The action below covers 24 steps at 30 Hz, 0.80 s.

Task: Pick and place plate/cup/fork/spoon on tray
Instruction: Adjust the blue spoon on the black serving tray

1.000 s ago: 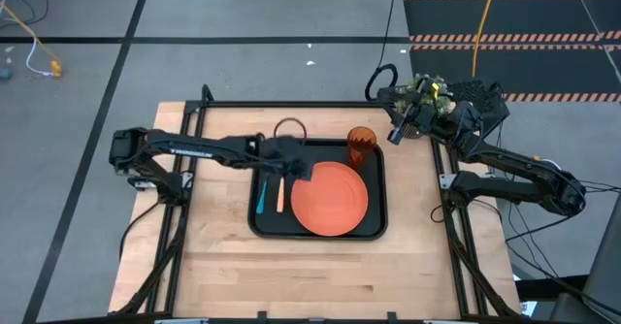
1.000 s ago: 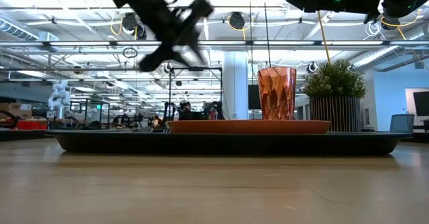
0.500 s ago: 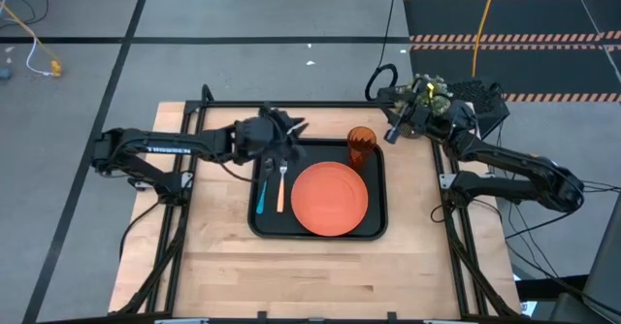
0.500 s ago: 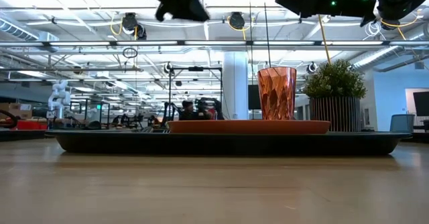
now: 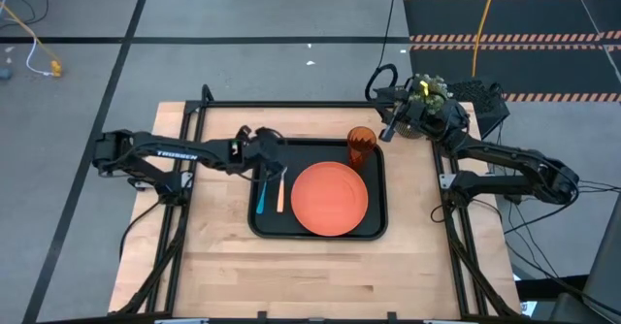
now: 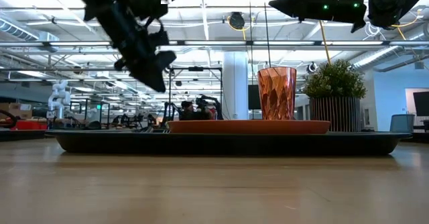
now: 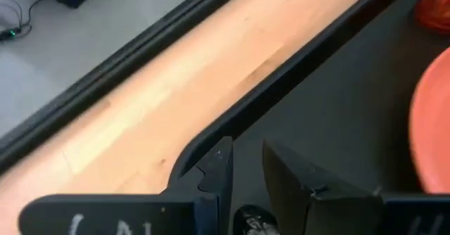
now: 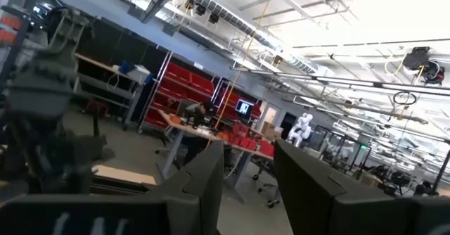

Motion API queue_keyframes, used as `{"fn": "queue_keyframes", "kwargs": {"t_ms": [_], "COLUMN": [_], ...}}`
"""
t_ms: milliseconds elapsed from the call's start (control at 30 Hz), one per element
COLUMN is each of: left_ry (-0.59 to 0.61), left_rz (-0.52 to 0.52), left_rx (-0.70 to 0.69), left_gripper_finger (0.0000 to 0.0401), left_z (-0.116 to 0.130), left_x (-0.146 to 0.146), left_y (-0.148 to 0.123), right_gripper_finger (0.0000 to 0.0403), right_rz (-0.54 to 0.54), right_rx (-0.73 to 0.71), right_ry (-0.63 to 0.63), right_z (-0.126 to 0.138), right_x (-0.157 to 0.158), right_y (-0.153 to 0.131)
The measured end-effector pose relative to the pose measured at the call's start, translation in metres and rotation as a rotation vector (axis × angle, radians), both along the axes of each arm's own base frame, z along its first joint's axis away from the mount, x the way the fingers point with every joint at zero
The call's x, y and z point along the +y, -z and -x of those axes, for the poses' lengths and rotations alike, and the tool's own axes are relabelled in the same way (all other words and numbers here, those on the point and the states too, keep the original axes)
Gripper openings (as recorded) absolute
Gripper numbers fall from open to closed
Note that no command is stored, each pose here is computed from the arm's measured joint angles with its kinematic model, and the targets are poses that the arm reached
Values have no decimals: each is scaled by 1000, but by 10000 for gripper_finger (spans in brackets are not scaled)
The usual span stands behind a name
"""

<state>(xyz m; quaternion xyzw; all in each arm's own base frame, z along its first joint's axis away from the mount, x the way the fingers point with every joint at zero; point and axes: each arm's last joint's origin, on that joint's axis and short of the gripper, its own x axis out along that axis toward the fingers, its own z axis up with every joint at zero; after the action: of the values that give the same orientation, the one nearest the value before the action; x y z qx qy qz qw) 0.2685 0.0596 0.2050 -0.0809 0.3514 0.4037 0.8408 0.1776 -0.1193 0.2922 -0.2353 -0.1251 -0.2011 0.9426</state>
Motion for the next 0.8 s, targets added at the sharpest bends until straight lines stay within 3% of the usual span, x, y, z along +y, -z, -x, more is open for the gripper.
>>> {"fn": "queue_keyframes", "kwargs": {"t_ms": [167,500,700,800], "left_ry": [-73,-88,-144,-181], "left_rz": [29,94,361,393], "left_rx": [-38,-97,-210,-213], "left_gripper_finger": [81,81,81,81], "left_z": [18,23,28,31], "left_x": [5,12,28,33], "left_y": [35,44,46,48], "right_gripper_finger": [118,118,118,118], "right_rz": [3,61,73,79], "right_rx": [-5,-11,-30,-39], "right_ry": [-1,15,15,13], "right_z": [0,1,1,2], "right_x": [0,1,1,1], "right_y": [-1,-3,-5,-6]}}
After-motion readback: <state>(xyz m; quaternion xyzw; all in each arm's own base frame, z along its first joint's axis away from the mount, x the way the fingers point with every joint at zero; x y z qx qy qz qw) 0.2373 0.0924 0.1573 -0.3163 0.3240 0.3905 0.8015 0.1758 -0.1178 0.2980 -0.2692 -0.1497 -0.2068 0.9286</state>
